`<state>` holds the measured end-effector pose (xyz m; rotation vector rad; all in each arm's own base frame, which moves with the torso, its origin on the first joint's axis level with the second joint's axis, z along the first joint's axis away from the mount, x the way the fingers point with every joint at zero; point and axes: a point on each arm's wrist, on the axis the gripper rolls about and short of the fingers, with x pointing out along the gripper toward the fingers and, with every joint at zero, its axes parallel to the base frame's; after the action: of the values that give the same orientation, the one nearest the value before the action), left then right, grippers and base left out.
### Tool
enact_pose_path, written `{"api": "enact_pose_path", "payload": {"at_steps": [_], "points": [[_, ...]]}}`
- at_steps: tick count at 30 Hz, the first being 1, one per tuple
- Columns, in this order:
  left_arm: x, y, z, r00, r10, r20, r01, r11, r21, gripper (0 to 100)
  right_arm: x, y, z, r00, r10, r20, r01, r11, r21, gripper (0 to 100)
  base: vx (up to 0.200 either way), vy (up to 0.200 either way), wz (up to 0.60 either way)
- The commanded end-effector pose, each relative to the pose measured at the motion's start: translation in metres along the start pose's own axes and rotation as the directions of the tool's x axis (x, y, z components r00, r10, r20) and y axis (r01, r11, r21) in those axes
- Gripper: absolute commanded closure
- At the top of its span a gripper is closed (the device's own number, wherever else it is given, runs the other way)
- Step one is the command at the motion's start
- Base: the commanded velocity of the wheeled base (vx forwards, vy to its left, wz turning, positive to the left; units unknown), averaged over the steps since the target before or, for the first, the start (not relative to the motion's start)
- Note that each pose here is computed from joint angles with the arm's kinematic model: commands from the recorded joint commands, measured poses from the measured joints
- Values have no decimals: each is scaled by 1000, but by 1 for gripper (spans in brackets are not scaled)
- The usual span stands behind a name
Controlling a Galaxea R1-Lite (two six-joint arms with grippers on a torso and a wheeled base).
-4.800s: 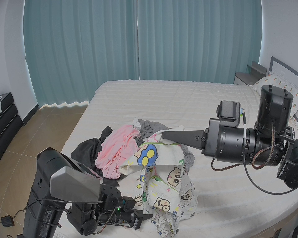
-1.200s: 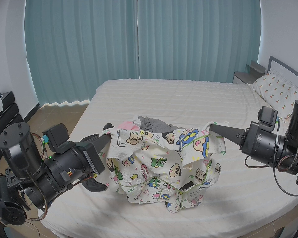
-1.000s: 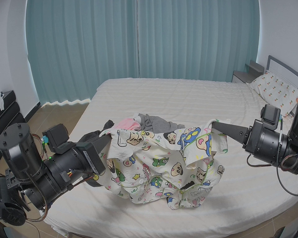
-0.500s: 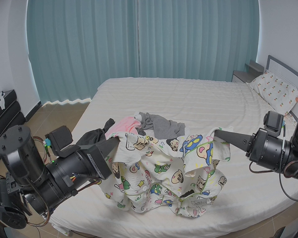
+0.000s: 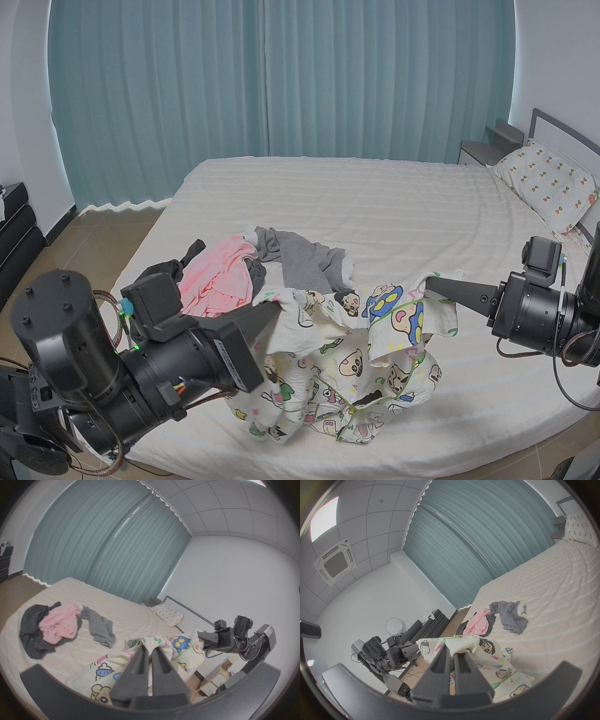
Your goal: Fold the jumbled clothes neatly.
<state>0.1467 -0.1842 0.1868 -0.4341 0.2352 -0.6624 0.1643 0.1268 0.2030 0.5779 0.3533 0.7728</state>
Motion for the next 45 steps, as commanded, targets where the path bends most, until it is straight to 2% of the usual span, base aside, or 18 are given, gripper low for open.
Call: {"api": "enact_pose_path", "payload": {"at_steps": [1,19,24,30,42,45], "points": [[9,-10,-9,999,-27,-34,27,1000,6,100,-12,1,0,1000,4,20,-4,1000,-5,100,0,-200,0],[34,-13,-23,997,-12,-76,12,1000,2,100,-35,-18,2,992,-98,82,98,995,11,100,0,-200,0],[34,-20,-28,995,-38,-92,38,999,0,100,-47,-17,-1,991,-93,99,93,996,8,100,0,-200,0],[34,-26,-26,996,-65,-60,64,998,-17,100,-54,-16,-1,989,-89,118,89,996,4,100,0,-200,0],[36,-26,-30,996,-63,-69,62,998,-20,100,-57,-14,1,988,-88,129,89,996,3,100,0,-200,0],[36,-26,-30,997,-47,-58,46,999,-18,100,-59,-13,2,988,-83,133,84,996,1,100,0,0,0]]}}
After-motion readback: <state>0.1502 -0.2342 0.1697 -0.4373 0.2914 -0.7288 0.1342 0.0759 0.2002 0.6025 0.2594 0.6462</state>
